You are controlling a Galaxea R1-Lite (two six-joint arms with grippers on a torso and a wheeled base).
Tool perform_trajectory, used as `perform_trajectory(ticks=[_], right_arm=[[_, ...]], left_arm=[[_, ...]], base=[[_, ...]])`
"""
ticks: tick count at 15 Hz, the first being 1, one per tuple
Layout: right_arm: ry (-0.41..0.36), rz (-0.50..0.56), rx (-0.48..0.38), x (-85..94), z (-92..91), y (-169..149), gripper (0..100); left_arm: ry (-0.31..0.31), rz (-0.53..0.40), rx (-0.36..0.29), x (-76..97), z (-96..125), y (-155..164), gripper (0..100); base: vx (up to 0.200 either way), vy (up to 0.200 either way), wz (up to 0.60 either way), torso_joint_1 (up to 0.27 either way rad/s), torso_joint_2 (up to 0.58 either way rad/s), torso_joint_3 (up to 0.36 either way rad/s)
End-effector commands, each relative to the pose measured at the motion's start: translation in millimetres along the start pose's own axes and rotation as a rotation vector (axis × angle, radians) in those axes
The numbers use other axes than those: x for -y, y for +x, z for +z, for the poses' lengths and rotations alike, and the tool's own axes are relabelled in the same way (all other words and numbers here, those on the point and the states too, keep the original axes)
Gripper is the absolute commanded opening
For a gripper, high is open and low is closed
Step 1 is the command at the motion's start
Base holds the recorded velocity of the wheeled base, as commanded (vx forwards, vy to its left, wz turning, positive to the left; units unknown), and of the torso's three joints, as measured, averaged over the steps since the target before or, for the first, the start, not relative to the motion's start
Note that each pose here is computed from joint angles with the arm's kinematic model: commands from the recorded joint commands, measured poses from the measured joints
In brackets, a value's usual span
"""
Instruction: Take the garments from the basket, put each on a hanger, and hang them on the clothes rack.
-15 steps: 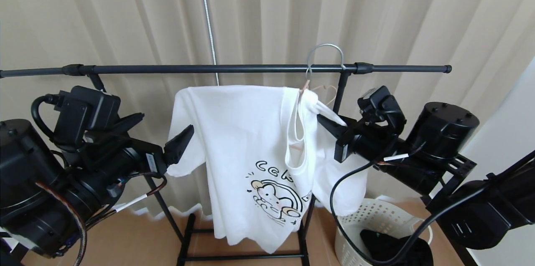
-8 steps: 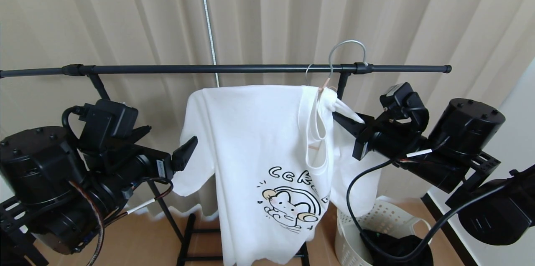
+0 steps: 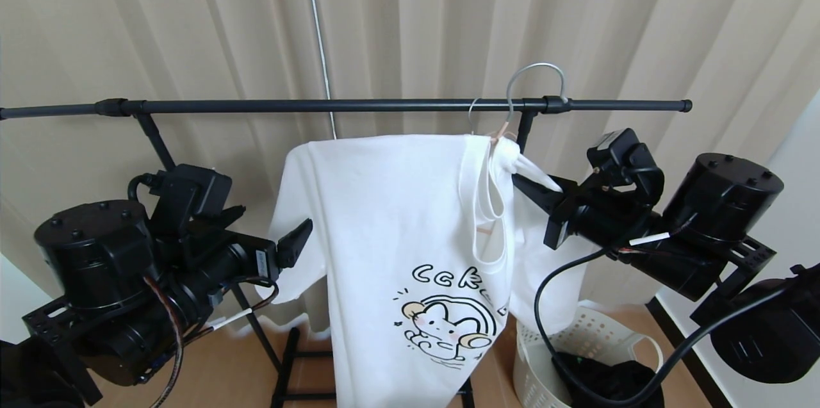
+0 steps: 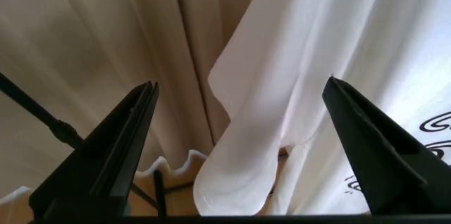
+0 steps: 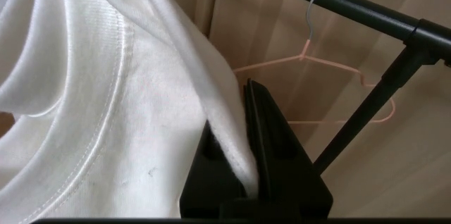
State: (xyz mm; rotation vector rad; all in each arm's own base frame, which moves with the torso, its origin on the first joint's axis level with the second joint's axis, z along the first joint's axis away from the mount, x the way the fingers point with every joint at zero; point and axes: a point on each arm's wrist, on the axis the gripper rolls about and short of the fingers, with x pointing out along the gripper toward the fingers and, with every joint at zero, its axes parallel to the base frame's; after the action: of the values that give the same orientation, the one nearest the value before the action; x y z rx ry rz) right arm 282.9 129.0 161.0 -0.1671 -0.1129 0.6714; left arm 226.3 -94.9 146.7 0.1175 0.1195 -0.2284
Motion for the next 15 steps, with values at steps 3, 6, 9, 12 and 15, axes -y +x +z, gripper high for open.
perform_trajectory(ticks=[3,6,9,12,15], right_arm=[[-0.002,0.0,0.006,-0.3,2.2,-1.5,0],[-0.002,0.0,0.008,-0.3,2.7,-1.7,0],[-0.003,0.0,0.011,-0.1,3.5,-1.7,0],[-0.004,-0.002,0.013,0.5,4.1,-1.5,0],[-0.005,-0.006,0.016,1.8,4.8,-1.1,0]], left_arm=[[-0.006,0.009,-0.017,-0.4,-4.0,1.3,0],[-0.033,0.023,-0.022,-3.7,-5.8,-0.3,0],[-0.047,0.052,-0.049,-11.4,-12.9,-2.8,0],[-0.081,0.066,-0.072,-14.6,-18.7,-5.5,0],[-0.118,0.077,-0.092,-16.9,-24.0,-7.8,0]], base=[[0.0,0.0,0.0,0.0,0.0,0.0],[0.0,0.0,0.0,0.0,0.0,0.0],[0.0,0.0,0.0,0.0,0.0,0.0],[0.0,0.0,0.0,0.0,0.0,0.0],[0.0,0.0,0.0,0.0,0.0,0.0]])
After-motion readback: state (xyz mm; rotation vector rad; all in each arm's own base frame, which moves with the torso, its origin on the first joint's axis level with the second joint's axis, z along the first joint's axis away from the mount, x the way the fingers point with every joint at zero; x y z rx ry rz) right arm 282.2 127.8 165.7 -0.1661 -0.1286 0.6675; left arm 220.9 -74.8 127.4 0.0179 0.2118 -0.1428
